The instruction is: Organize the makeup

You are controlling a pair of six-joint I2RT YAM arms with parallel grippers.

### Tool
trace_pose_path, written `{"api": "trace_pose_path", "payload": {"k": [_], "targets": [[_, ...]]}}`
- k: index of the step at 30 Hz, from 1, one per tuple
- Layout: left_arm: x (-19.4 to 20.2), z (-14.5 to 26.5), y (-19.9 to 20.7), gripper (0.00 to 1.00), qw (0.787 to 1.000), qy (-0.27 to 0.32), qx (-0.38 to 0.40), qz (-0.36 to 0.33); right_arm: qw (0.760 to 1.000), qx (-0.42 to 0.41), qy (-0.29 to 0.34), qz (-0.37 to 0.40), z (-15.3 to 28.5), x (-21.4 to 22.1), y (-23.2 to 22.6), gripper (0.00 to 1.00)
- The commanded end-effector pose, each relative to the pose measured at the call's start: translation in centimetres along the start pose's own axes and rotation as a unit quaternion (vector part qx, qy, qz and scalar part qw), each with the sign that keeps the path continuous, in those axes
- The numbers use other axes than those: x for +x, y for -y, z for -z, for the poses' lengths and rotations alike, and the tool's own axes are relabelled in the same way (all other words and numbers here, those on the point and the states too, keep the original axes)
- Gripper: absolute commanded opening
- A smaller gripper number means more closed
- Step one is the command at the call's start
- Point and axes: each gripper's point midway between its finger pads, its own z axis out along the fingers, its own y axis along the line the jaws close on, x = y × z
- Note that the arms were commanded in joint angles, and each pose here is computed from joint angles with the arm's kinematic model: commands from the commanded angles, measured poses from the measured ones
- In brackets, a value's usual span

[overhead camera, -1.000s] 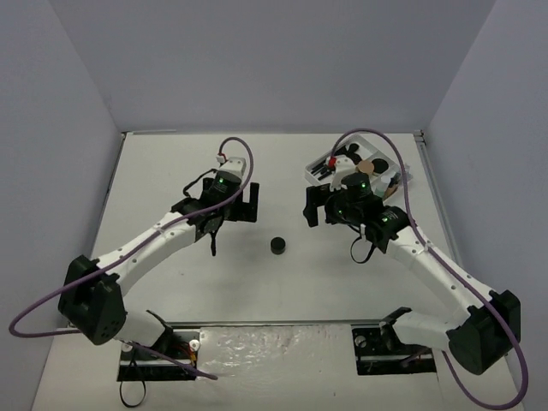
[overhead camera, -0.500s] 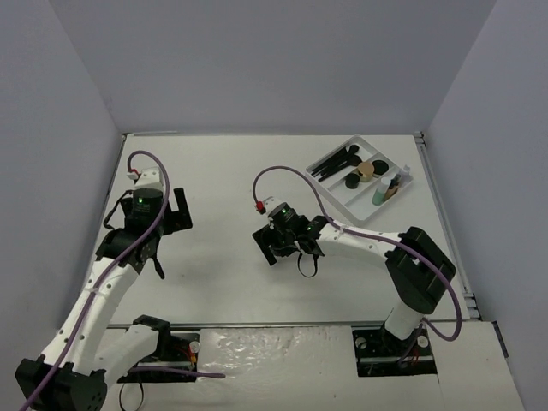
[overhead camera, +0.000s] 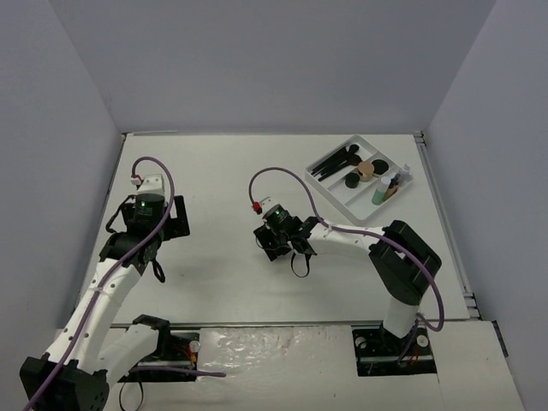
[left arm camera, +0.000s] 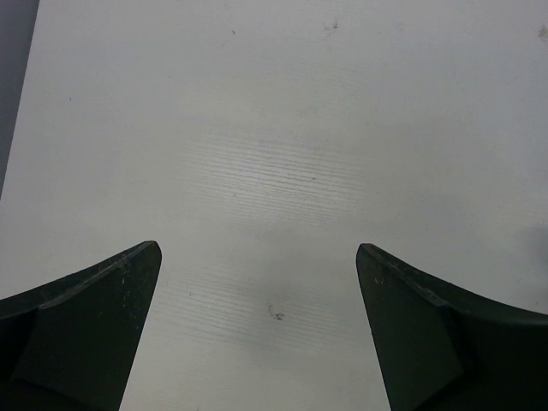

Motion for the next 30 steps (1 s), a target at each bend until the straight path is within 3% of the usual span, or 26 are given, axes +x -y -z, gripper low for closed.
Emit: {"api": "trace_pose_path", "payload": {"k": [1,8,10,13,20,24,30], "targets": [[-2.3,-0.3,0.4,0.97,0.999,0.031,0.008,0.004,0.999,0.009,0.048,-0.011,0.2,-3.2,-0.1,0.52],[-2.2,-0.5,0.3,0.97,1.000,0.026,0.009,0.005,0.997,0.025,0.065,-0.029,1.1,-4.2,0.9,0.10],[-2.2,-0.5,0.3,0.97,1.000,0.027,0.009,0.005,0.994,0.036,0.086,-0.049,2.2,-5.5,2.0,0.03],[-2.2,-0.6,0.3,0.97,1.000,0.025,0.010,0.004,0.983,0.075,0.118,-0.115,4.2,-7.9,6.1,0.01],[-2.2,-0.7,0.6,0.97,1.000,0.023,0.016,0.004,0.924,0.193,0.185,-0.274,8.8,-11.0,19.1,0.00],[-2.3,-0.6,0.5,0.97,1.000,0.026,0.015,0.005,0.895,0.224,0.188,-0.338,8.8,-10.5,24.4,0.00],[-2.4,-0.5,0.5,0.97,0.999,0.030,0.016,0.004,0.882,0.235,0.163,-0.375,5.9,-9.5,28.3,0.00]]}}
